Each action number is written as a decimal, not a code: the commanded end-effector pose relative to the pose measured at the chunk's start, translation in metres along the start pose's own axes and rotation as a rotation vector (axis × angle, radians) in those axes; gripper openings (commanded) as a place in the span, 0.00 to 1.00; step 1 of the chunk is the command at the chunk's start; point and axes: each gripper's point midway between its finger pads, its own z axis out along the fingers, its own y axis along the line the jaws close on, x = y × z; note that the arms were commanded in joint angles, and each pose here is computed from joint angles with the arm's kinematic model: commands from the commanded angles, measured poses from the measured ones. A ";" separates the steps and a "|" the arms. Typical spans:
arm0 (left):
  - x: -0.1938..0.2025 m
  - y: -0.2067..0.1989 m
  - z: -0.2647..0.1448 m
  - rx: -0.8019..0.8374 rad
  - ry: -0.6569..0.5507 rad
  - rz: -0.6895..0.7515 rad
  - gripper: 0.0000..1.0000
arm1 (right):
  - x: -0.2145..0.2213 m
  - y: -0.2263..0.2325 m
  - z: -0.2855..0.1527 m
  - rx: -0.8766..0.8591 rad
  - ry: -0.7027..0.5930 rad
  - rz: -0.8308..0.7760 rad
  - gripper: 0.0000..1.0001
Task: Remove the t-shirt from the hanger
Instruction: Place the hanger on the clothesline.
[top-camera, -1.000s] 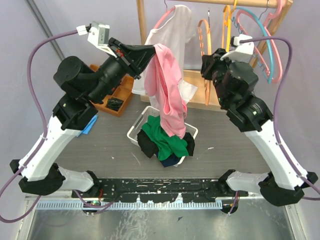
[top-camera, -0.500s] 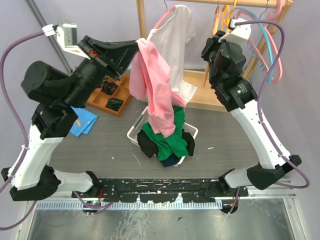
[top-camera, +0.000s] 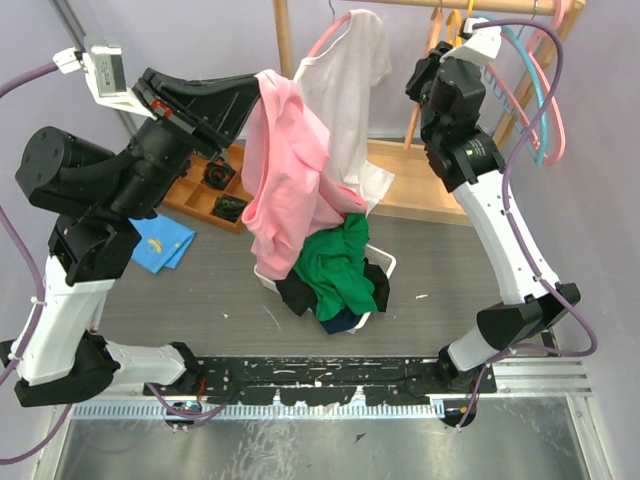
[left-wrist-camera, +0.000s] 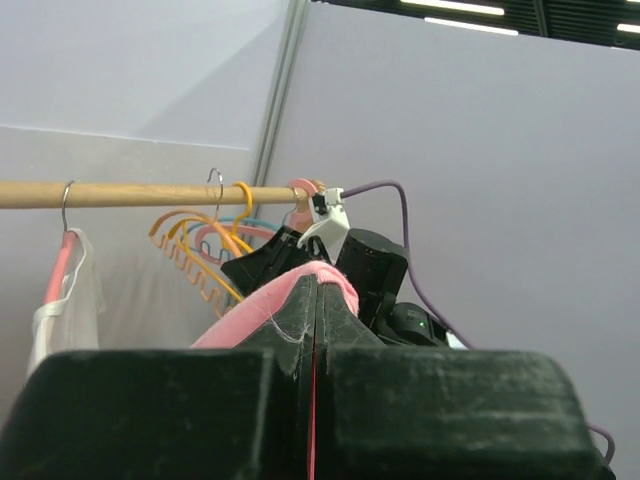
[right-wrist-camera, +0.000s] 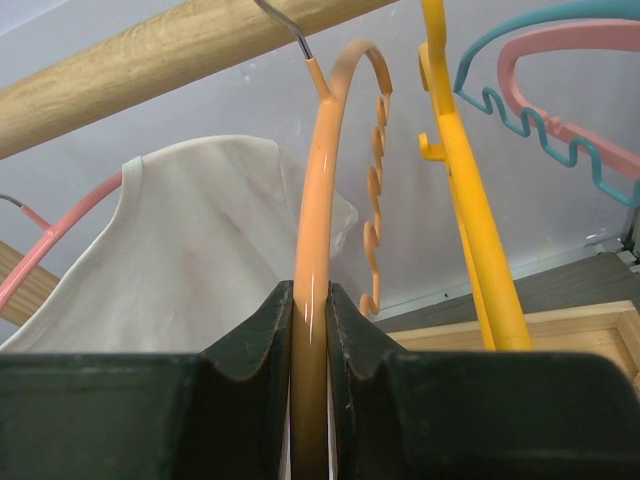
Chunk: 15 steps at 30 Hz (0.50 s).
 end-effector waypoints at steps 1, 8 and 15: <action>-0.049 -0.017 -0.005 0.053 -0.138 -0.018 0.00 | -0.042 0.016 -0.001 -0.071 -0.094 0.097 0.01; -0.058 -0.024 0.010 0.085 -0.173 -0.037 0.00 | -0.021 0.013 0.002 -0.066 -0.034 0.095 0.01; -0.077 -0.029 0.016 0.099 -0.238 -0.049 0.00 | -0.010 0.011 -0.012 -0.098 0.013 0.101 0.17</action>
